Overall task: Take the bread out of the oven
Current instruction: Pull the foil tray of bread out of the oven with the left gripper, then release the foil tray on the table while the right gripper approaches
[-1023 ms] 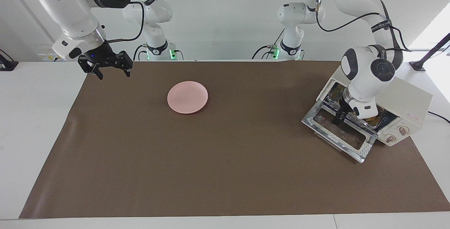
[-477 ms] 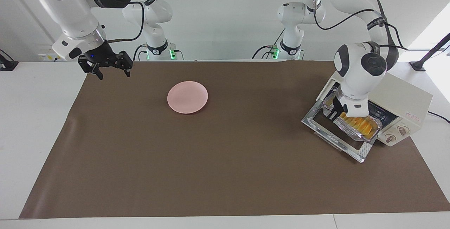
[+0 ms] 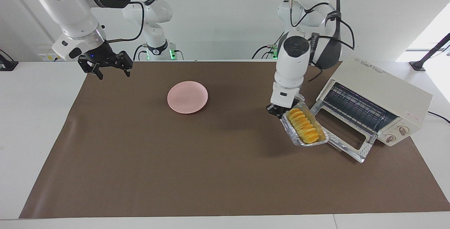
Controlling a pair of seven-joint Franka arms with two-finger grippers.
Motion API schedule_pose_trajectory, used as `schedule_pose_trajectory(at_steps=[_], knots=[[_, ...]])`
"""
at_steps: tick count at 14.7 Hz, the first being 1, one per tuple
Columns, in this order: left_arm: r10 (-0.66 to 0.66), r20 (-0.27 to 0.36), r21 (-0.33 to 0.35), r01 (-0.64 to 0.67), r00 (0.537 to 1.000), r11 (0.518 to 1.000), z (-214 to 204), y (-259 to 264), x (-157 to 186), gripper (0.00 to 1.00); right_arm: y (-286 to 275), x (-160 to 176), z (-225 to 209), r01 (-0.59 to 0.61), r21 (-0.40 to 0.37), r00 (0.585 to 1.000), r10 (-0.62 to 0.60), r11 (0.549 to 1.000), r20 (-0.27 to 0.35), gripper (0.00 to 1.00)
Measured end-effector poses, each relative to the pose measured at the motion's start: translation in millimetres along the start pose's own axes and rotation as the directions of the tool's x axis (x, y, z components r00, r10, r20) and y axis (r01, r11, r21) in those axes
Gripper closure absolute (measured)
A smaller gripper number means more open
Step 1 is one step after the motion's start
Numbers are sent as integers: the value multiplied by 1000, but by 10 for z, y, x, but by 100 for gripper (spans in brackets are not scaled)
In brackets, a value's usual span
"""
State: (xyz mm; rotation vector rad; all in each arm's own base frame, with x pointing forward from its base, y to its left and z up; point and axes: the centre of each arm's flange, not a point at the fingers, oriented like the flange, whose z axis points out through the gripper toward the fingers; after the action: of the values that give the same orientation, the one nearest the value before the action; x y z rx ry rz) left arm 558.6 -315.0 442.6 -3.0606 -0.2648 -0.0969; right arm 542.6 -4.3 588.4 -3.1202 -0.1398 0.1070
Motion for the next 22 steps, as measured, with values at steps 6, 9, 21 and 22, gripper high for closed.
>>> schedule_pose_trajectory(at_steps=[6,9,21,22], knots=[[249,58,31,-251,967,968,495,922,-885,98,12,-64,-65,-3,1,1000,3,1000,1,0],[300,93,57,-306,949,950,1000,1248,-1246,98,31,-67,-66,-7,1,1000,7,1000,1,0],[-80,65,-79,86,995,993,-399,-285,-34,12,-19,-80,-54,2,3,1000,-2,1000,16,0],[-124,76,-74,130,989,989,-555,-596,68,2,-96,-74,-49,16,2,1000,-16,1000,17,0]])
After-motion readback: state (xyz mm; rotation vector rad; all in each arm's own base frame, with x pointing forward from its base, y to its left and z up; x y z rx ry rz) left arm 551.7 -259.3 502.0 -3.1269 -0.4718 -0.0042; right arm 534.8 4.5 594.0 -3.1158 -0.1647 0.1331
